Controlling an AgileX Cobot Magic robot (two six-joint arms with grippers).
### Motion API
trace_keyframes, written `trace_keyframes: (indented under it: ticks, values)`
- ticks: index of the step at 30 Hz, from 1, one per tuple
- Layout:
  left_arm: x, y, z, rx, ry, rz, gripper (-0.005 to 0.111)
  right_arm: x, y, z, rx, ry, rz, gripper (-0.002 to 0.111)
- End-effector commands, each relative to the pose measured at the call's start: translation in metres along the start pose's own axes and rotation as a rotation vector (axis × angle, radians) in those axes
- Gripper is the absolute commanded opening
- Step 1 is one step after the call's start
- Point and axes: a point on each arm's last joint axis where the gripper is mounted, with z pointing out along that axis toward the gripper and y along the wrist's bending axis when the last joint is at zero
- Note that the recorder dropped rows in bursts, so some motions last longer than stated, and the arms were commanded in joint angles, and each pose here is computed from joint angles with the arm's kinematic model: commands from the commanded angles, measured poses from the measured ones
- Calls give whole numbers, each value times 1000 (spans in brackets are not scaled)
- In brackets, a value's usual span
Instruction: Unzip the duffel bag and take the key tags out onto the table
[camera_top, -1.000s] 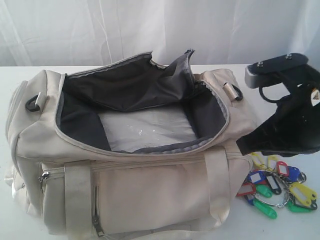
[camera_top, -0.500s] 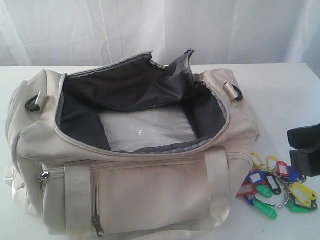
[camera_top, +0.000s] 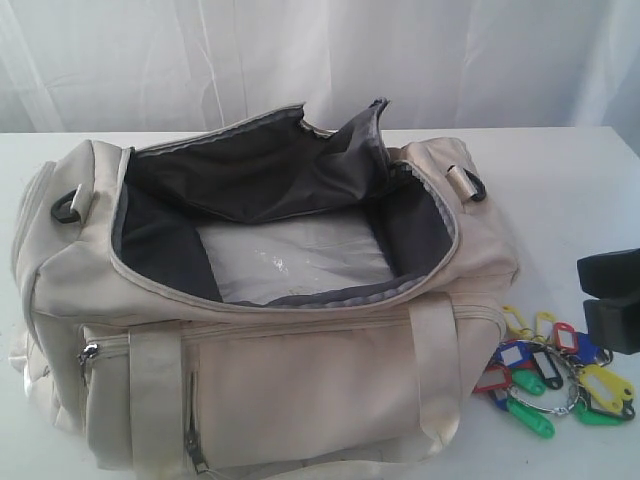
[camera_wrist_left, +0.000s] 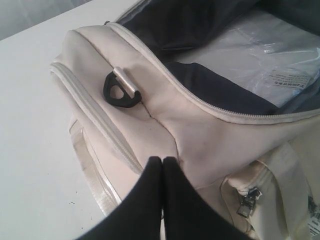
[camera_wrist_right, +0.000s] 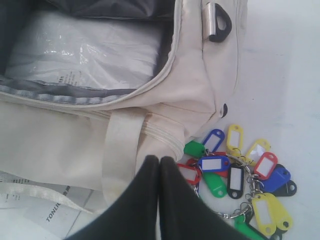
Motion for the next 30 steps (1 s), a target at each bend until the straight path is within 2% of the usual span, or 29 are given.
trace_keyframes:
  ticks: [1,12,15,20,25,30]
  values:
    - [2,-1,-2,5,1,3,1,0,0,-1,2,-7,-9,0]
    - [2,0,-6,-9,-16,-4,1,0,0,-1,2,-7,-9,0]
    - [4,6,-18,-68,-57,-42,1,0,0,-1,2,-7,-9,0]
    - [12,13,-53,-245,-172,-103,1,0,0,-1,2,-7,-9,0]
    - [21,6,-82,-359,-282,-117,1,0,0,-1,2,-7,-9,0]
    - [29,-4,-103,-398,-374,-100,1,0,0,-1,2,-7,-9,0]
